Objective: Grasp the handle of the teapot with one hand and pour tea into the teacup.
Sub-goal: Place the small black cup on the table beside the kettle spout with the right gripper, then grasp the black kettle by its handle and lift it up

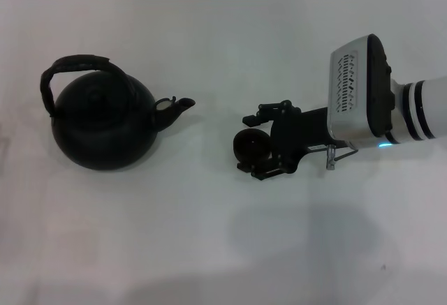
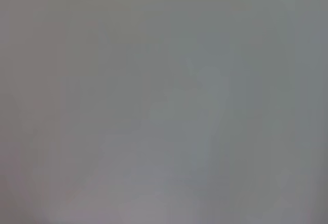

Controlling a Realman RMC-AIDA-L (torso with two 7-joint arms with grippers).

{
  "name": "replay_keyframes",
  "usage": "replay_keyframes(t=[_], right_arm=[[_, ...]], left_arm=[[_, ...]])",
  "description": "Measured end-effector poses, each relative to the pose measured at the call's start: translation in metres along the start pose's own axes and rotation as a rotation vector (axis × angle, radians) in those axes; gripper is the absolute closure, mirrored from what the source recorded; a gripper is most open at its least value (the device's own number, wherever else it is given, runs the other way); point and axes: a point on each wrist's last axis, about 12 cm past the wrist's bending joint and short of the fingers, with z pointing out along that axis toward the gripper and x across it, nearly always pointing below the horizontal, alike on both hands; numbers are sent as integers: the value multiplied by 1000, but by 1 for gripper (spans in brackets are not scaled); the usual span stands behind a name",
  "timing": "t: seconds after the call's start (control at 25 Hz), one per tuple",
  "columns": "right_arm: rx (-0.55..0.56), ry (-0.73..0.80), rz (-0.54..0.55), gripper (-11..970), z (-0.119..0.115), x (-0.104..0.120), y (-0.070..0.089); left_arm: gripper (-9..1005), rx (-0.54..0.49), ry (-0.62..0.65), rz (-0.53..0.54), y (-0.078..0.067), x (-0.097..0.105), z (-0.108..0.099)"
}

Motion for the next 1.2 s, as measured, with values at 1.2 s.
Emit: replay_keyframes(t=[1.2], right_arm=[[-57, -258, 95, 106, -55, -5, -9]], left_arm=[[256, 33, -33, -9, -6, -3, 0]])
